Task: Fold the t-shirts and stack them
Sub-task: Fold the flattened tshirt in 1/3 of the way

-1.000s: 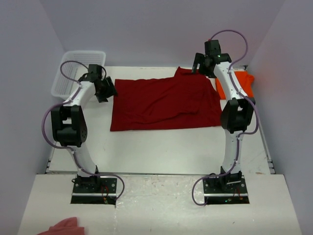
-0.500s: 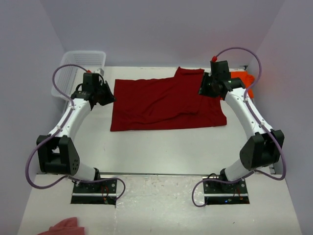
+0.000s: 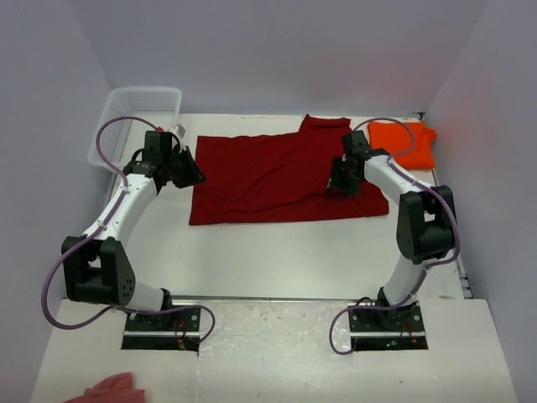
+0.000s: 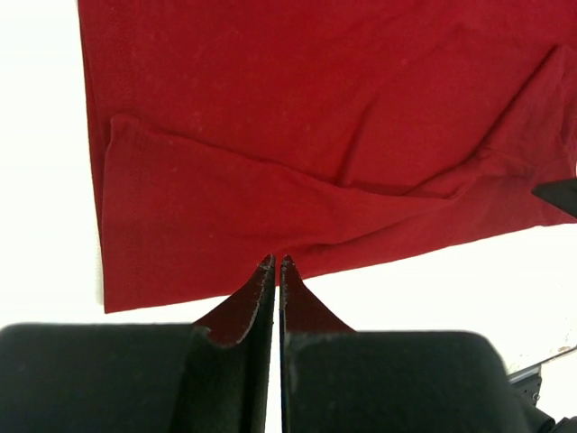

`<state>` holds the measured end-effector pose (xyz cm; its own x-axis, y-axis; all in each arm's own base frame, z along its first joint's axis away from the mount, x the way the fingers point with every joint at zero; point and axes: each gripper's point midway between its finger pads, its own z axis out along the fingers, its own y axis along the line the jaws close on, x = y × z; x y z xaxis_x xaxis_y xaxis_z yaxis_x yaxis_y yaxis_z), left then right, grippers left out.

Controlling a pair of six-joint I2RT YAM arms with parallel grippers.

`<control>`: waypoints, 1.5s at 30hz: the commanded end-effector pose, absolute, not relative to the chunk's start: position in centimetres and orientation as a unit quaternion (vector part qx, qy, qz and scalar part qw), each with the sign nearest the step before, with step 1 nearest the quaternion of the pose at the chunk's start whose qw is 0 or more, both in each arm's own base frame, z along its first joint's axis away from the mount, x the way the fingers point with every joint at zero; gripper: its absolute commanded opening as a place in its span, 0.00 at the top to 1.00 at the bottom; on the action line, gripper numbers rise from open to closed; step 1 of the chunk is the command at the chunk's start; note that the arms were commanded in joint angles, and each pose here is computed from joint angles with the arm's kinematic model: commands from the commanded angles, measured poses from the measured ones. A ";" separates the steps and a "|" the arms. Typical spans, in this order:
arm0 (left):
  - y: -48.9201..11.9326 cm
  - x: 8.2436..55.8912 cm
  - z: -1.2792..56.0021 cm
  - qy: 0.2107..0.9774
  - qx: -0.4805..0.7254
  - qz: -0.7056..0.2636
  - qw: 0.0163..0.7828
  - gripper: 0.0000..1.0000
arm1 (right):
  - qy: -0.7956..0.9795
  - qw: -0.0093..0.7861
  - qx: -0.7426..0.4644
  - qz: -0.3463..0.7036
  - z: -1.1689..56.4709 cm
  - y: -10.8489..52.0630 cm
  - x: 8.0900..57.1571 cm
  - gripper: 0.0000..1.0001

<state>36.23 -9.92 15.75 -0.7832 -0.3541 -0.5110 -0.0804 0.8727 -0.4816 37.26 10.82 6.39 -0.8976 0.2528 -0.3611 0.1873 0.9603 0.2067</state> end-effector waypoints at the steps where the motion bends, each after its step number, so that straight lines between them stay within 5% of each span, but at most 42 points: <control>1: -10.6 36.8 18.4 0.904 -0.086 -0.242 0.343 0.96 | 0.963 0.221 0.115 0.104 6.9 11.9 40.2 0.50; 16: -10.6 36.8 17.5 0.910 -0.075 -0.237 0.332 0.95 | 0.964 0.213 0.118 0.107 6.0 11.9 43.0 0.53; 24: -11.0 36.9 16.5 0.913 -0.074 -0.245 0.318 0.94 | 0.966 0.209 0.109 0.103 5.3 11.9 43.1 0.72; 29: -10.9 36.9 16.4 0.914 -0.069 -0.243 0.319 0.94 | 0.966 0.212 0.112 0.101 5.3 11.7 42.8 0.61; 34: -10.9 36.8 16.0 0.915 -0.069 -0.243 0.315 0.94 | 0.968 0.205 0.113 0.092 4.7 11.3 42.0 0.59; 42: -11.0 36.7 15.9 0.915 -0.070 -0.246 0.312 0.93 | 0.967 0.207 0.111 0.098 5.0 11.6 42.2 0.97; 45: -10.9 36.6 15.6 0.916 -0.070 -0.242 0.311 0.93 | 0.963 0.226 0.097 0.107 6.2 12.1 43.0 1.00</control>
